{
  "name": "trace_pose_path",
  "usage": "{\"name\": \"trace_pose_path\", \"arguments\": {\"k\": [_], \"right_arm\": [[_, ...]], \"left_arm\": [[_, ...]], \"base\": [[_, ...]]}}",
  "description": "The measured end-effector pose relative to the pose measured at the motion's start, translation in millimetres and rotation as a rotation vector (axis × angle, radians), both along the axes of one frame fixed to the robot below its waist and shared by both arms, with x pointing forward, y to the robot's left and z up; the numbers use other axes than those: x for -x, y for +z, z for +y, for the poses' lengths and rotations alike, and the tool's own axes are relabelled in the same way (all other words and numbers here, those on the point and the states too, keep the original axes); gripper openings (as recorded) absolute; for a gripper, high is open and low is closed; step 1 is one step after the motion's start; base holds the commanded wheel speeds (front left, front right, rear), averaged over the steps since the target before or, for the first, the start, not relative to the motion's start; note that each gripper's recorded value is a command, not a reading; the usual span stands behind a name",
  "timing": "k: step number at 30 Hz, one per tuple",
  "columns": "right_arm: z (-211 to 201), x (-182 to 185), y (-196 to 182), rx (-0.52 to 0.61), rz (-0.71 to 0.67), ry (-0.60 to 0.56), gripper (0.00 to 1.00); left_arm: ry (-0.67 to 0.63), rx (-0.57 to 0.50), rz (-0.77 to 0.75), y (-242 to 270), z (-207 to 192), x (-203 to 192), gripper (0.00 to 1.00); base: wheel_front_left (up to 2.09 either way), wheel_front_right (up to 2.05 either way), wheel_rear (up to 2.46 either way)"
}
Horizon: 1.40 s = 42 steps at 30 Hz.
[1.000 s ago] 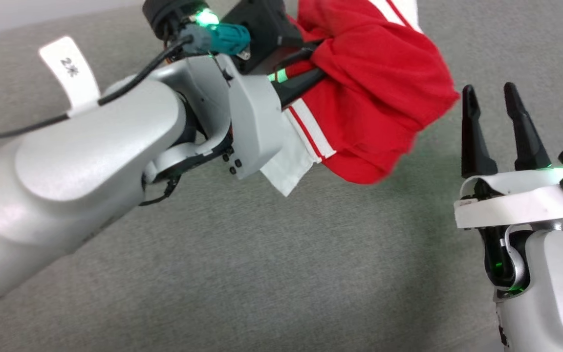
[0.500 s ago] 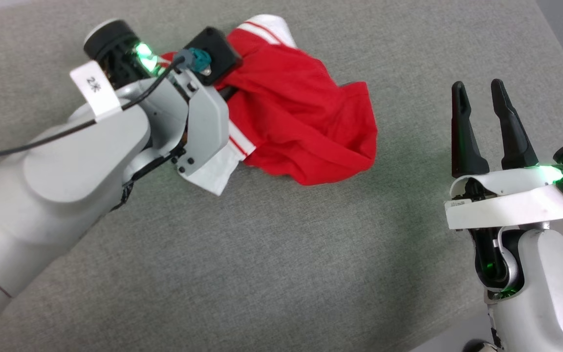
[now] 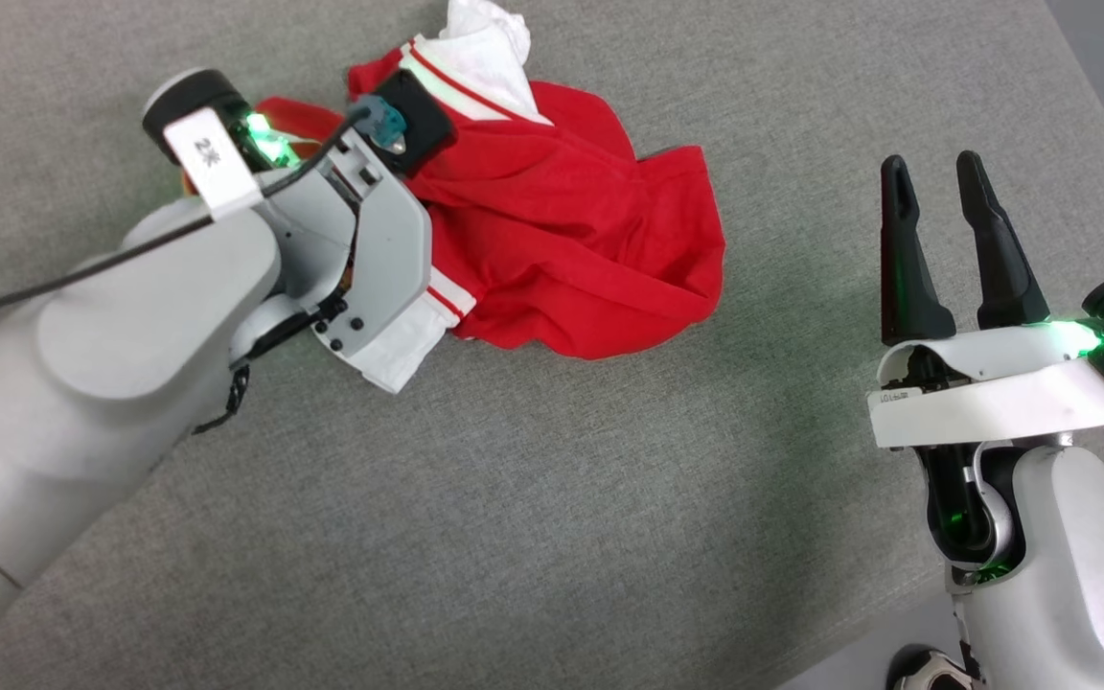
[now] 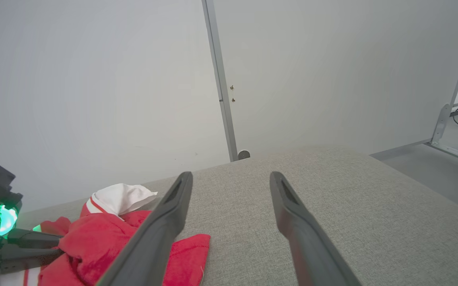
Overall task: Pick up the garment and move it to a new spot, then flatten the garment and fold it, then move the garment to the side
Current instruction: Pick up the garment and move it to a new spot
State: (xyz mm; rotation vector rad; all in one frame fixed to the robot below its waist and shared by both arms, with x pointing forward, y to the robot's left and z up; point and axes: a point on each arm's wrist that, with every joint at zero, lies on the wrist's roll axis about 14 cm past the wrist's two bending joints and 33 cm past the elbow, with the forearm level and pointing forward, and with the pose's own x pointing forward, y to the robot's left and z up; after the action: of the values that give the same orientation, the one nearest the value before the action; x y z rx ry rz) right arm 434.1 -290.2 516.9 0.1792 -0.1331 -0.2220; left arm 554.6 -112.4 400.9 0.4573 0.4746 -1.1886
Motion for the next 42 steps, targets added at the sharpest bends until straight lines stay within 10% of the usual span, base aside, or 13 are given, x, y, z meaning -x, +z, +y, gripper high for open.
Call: {"name": "trace_pose_path", "arguments": {"k": [5,7,8,9,21,42], "right_arm": [[-2,-1,-1,-0.001,0.000,-0.005,1.00],[-1,-3,-2,-0.001,0.000,-0.004,1.00],[0,-4,-3,0.002,0.002,-0.001,1.00],[1,-5,-4,0.002,0.004,0.004,1.00],[28,-21,-12,0.045,0.028,0.082,1.00],[48,-16,-30,0.140,0.158,0.224,1.00]], "left_arm": [[0.012,0.021,0.015,3,0,-2,0.00],[0.024,0.044,0.022,7,1,-3,0.47],[0.035,0.065,0.028,11,1,-4,0.87],[0.046,0.082,0.029,15,3,-6,1.00],[0.209,0.407,-0.046,87,38,-25,1.00],[0.966,0.555,-0.146,79,297,39,1.00]], "base": [[0.00,0.00,0.00],[0.00,0.00,0.00],[0.00,0.00,0.00],[0.00,0.00,0.00],[0.00,0.00,0.00],[0.00,0.00,0.00]]}}
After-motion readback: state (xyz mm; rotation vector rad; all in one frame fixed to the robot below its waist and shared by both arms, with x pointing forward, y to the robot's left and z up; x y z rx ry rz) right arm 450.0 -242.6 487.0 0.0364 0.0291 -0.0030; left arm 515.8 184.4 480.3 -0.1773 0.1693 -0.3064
